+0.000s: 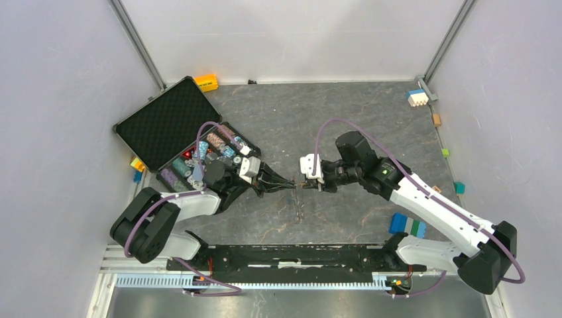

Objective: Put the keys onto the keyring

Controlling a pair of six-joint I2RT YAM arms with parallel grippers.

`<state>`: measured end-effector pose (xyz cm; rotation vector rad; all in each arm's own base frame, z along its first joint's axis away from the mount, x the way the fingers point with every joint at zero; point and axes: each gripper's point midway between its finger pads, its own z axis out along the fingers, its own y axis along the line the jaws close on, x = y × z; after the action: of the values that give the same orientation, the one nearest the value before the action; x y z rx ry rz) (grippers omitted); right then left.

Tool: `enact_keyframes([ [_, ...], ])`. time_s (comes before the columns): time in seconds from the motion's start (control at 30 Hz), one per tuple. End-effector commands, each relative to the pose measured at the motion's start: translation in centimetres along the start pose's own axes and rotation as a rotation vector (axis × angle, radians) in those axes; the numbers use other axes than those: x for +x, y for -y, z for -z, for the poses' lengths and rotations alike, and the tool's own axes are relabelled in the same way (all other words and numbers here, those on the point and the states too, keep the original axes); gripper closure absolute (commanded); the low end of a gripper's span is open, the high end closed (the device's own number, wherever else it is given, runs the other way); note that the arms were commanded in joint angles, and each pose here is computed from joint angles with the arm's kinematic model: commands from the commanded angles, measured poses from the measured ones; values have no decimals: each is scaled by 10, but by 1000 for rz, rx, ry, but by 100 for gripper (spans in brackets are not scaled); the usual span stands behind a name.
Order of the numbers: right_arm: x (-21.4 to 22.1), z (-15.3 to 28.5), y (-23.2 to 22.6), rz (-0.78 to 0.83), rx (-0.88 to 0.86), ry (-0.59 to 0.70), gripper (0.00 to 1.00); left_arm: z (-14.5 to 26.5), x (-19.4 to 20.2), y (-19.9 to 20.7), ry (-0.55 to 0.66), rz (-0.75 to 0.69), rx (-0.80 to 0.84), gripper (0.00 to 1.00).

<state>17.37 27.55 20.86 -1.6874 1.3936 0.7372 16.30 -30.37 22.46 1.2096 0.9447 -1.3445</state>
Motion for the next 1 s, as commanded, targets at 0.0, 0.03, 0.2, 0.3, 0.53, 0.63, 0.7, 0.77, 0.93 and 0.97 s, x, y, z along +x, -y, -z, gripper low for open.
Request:
enact_keyframes([
  [0.0, -21, 7, 8, 54, 29, 30, 100, -2, -14, -6, 25, -84, -2, 98],
  [0.03, -22, 7, 8, 56, 29, 31, 100, -2, -13, -6, 24, -84, -2, 98],
  [0.2, -25, 8, 8, 66, 31, 32, 100, -2, -11, -6, 19, -77, -1, 98],
  [0.3, -27, 9, 10, 74, 36, 27, 100, -2, -9, -7, 13, -70, -1, 98],
  [0.53, -27, 11, 11, 83, 41, 7, 100, -2, -8, -7, 11, -66, -1, 98],
  [0.63, -30, 11, 13, 84, 43, 2, 100, -2, -7, -8, 10, -64, -1, 98],
  [0.7, -31, 11, 14, 87, 47, -3, 100, -2, -7, -8, 8, -61, 1, 98],
  [0.77, -33, 10, 16, 87, 50, -8, 100, -2, -6, -8, 6, -59, 0, 98],
  [0.93, -37, 7, 19, 88, 55, -19, 100, -2, -3, -9, -5, -53, -2, 98],
  [0.97, -37, 6, 19, 88, 54, -22, 100, -2, -3, -9, -6, -53, -1, 98],
])
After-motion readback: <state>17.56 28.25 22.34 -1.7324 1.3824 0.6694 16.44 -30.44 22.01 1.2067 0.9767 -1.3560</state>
